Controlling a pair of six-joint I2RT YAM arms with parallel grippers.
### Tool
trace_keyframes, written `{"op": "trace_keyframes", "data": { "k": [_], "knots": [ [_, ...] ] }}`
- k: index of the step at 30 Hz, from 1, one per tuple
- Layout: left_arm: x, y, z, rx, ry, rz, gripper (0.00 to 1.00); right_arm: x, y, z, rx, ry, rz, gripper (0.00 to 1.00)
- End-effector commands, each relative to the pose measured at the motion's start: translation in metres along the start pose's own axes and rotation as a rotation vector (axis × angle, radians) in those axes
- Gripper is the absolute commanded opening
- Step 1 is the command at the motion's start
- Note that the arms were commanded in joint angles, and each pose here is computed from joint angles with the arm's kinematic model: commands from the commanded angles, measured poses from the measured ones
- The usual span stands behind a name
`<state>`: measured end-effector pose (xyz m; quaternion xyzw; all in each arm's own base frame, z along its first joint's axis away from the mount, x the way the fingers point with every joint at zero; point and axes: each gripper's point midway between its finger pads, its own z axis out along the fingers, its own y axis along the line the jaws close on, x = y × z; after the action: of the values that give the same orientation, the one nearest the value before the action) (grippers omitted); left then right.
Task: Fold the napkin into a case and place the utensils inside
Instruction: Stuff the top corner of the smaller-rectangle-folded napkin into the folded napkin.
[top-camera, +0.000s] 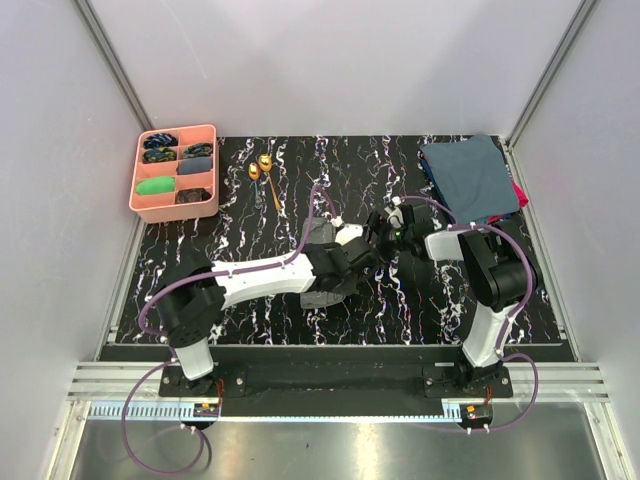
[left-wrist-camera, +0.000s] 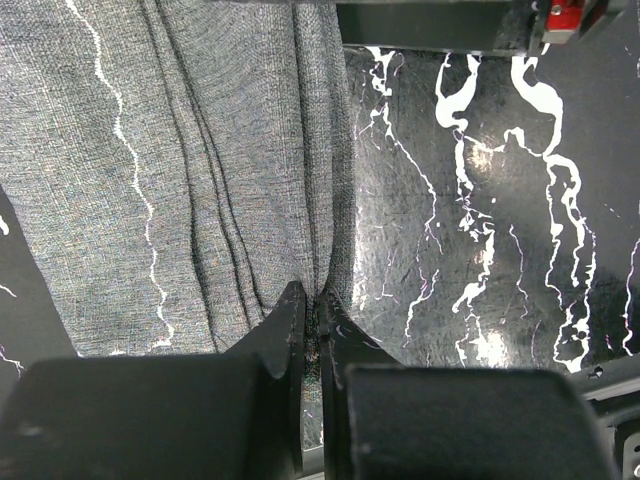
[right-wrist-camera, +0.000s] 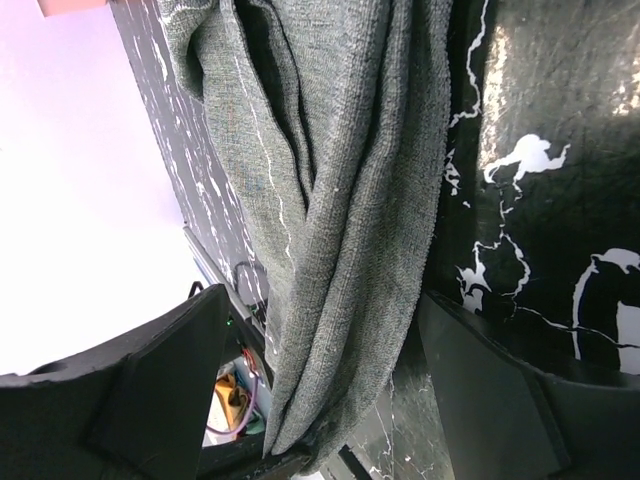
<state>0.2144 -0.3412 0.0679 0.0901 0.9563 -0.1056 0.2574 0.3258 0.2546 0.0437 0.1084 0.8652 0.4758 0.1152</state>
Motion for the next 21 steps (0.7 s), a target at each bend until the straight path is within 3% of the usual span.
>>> {"op": "trace_keyframes", "data": {
  "k": [1,15,21],
  "knots": [
    [-0.017,-0.015,-0.019,0.09,-0.048,-0.019,0.0,-0.002,-0.005,0.007,0.013,-0.007,-0.018,0.85],
    [-0.008,-0.014,-0.019,0.124,-0.028,-0.007,0.0,-0.06,-0.006,0.02,0.009,-0.06,-0.088,0.65],
    [-0.007,-0.021,-0.019,0.164,-0.026,0.012,0.0,-0.065,-0.008,0.026,0.001,-0.049,-0.103,0.41]
  ]
}}
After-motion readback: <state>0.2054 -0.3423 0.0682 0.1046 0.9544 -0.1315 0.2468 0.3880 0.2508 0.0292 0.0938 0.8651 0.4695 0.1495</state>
